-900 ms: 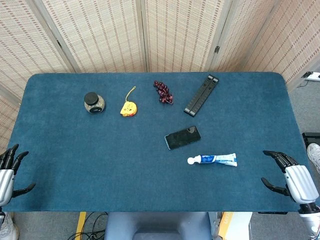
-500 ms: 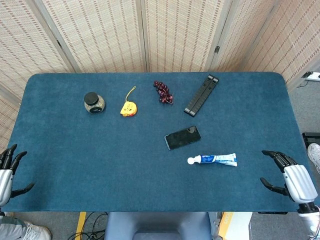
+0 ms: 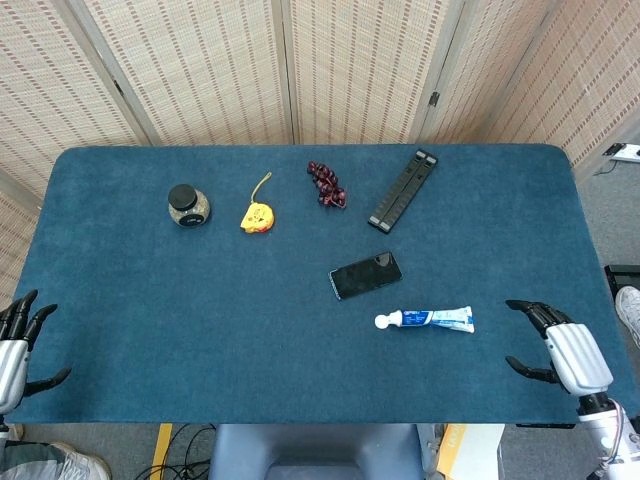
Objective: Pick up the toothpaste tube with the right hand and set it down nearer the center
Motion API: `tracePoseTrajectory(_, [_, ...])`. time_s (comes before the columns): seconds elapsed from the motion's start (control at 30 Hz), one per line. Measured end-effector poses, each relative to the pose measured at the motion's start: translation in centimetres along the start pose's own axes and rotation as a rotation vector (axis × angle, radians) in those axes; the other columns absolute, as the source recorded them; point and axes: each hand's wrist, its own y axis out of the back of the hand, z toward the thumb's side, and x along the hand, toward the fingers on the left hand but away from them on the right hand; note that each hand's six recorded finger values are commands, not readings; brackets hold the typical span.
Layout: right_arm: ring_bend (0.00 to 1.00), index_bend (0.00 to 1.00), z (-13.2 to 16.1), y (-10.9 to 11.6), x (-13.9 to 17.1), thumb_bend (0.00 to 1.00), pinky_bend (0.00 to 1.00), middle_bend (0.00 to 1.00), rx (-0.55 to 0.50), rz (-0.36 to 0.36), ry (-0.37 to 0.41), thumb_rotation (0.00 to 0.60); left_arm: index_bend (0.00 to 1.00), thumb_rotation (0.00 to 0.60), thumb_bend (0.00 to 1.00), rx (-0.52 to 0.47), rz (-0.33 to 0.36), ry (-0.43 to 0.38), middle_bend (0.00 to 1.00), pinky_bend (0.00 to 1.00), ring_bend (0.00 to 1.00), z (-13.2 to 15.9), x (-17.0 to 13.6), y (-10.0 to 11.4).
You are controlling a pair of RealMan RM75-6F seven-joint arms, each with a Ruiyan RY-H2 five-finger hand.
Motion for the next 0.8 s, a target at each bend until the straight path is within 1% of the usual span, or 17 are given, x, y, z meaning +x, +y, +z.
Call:
tracePoseTrajectory(0.33, [0.22,0.19,1.0,-3.9,-4.4,0.22,0.31,0.28,0.005,0.132,0.017,0.6,0.18,0.6,0.1,0.001,-0.001,0.008,0.02,0.14,0.0,-0.3,-0.3,0.2])
tracePoseTrajectory(0.47, [0.22,0.22,1.3,-5.5,-6.3,0.22,0.31,0.29,0.019,0.182,0.021,0.6,0.19,0.6,0.1,-0.001,-0.003,0.015,0.02,0.14,0.0,-0.5,-0.5,0.2])
tracePoseTrajectory(0.67, [0.22,0.25,1.4,-7.8,-8.7,0.25,0.32,0.31,0.041,0.241,0.012,0.6,0.19,0.6,0.1,-0.004,-0.008,0.025,0.02,0.14,0.0,-0.8,-0.7,0.1])
tracePoseTrajectory(0.8, [0.23,0.28,1.7,-9.0,-10.2,0.26,0.34,0.34,0.051,0.265,0.017,0.6,0.19,0.6,0.1,-0.005,-0.01,0.029,0.02,0.14,0.0,-1.0,-0.7,0.1])
